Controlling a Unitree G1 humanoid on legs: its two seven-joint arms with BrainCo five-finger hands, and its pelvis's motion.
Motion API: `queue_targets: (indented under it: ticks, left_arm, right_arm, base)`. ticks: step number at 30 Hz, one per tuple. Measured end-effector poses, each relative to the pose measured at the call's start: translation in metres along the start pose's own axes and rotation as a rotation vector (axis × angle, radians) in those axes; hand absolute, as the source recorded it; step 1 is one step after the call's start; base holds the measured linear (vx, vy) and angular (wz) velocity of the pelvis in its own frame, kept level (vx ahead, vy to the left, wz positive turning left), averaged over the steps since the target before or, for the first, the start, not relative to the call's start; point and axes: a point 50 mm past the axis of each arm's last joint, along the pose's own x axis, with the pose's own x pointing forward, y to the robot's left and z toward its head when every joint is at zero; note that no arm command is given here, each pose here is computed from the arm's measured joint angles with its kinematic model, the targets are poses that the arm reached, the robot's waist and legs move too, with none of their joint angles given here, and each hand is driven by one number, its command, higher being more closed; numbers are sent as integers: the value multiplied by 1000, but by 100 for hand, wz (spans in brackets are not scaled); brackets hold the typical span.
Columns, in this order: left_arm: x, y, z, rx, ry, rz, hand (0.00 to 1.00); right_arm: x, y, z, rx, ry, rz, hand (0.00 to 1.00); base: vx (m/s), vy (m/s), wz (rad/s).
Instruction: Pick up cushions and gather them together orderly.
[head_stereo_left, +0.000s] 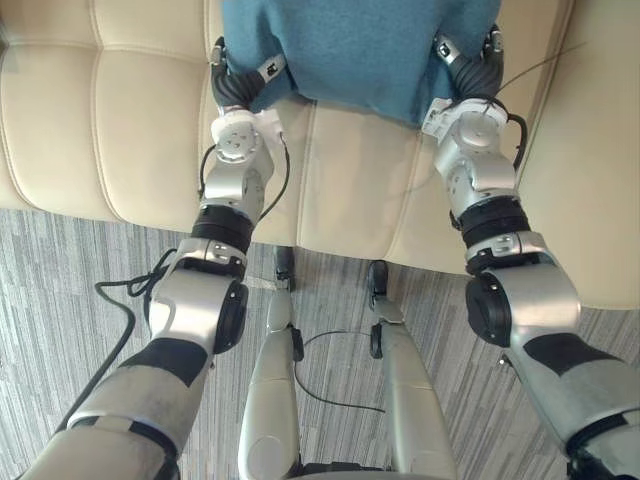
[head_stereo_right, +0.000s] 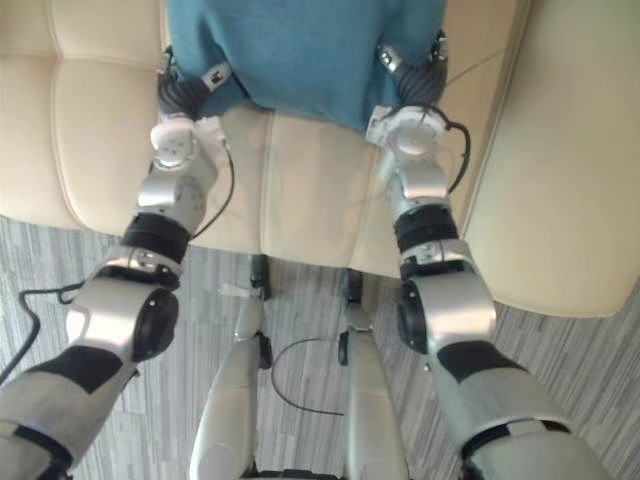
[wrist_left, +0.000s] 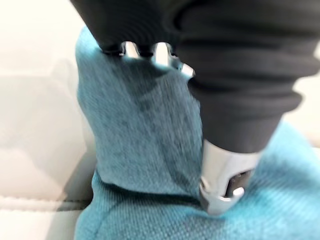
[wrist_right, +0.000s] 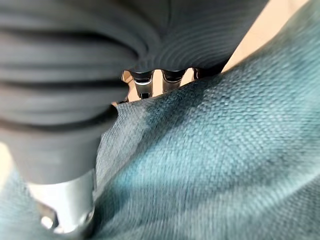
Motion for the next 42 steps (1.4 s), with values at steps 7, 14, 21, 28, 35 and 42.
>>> queue_targets:
  ticks: [7,14,21,28,35,42]
  left_arm:
    - [-7,70,-8,-57,-52,147,0]
    - [-75,107,-76,-68,54,149,0]
    - [-208,126,-194,62,563,38,0]
    - [-293,164,-244,187,937,78,0]
    - [-339,198,-260,333,1169,125,0]
    - [-363,206,-263,337,1258,169,0]
  right_arm:
    - [-10,-73,-1,-9,-109,-107,0]
    - [-71,-135,-47,-128,-35,-118,0]
    - [-188,-160,-150,-249,411,-52,0]
    - [-320,-204,-224,-260,973,-220,0]
    - [-393,-222,-239,-195,1280,-321,0]
    - [-400,-220,-242,-181,1328,-312,0]
  base:
    - [3,-38,-1]
    - [18,-21,-11]
    - [97,-25,4]
    - [105,21,2]
    - [54,21,-22]
    - [41,13,-25]
